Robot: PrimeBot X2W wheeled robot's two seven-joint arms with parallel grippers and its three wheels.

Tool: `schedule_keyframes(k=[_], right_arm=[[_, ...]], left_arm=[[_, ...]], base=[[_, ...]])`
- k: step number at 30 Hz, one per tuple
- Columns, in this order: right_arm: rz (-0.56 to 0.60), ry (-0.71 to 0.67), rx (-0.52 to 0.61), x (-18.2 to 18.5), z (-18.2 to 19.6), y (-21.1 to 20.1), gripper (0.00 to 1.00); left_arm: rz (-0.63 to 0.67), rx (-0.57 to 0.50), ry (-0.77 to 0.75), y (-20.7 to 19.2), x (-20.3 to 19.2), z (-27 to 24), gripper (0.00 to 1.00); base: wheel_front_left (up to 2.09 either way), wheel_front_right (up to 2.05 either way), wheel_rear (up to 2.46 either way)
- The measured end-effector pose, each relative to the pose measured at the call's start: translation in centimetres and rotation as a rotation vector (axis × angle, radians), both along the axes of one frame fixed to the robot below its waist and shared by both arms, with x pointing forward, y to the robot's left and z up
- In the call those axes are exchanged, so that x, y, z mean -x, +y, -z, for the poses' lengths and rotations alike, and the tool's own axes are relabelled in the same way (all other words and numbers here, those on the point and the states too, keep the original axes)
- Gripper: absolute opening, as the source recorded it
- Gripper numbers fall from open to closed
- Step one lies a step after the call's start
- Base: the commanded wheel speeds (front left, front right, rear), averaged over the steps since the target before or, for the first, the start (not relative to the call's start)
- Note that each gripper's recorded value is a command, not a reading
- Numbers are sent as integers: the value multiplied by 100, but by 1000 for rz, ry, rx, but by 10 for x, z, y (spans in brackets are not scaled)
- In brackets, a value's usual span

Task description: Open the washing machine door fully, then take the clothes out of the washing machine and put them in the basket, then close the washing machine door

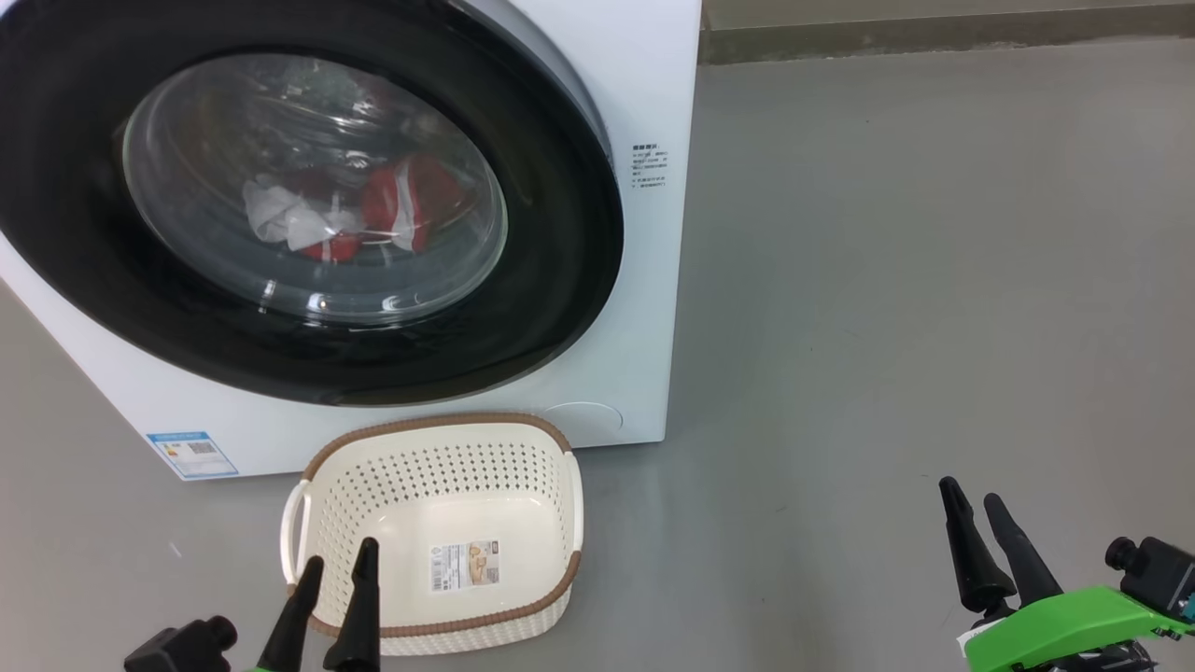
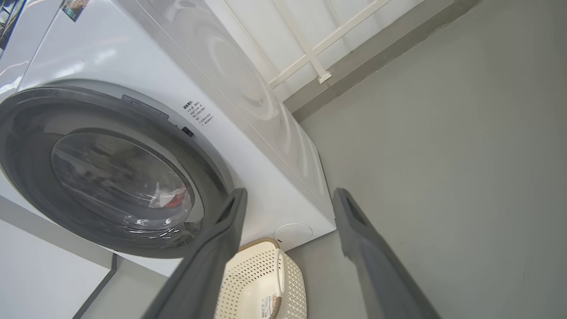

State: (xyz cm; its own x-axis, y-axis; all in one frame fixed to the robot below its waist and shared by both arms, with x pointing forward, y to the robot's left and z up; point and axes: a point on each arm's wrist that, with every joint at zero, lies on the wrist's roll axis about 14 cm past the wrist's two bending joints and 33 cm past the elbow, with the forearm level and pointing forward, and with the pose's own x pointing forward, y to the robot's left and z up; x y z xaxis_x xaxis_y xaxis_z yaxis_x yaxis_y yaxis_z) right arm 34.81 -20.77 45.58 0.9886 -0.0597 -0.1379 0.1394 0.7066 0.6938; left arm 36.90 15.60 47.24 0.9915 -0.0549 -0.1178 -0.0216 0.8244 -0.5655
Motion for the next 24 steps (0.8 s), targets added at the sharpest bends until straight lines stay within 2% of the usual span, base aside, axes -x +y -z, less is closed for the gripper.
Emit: schedule_keyframes(k=[24], right_arm=[[-42, -52, 255, 2, -12, 0, 100]], left_arm=[[58, -281, -77, -8, 5, -6, 100]], base=[[0, 0, 0]])
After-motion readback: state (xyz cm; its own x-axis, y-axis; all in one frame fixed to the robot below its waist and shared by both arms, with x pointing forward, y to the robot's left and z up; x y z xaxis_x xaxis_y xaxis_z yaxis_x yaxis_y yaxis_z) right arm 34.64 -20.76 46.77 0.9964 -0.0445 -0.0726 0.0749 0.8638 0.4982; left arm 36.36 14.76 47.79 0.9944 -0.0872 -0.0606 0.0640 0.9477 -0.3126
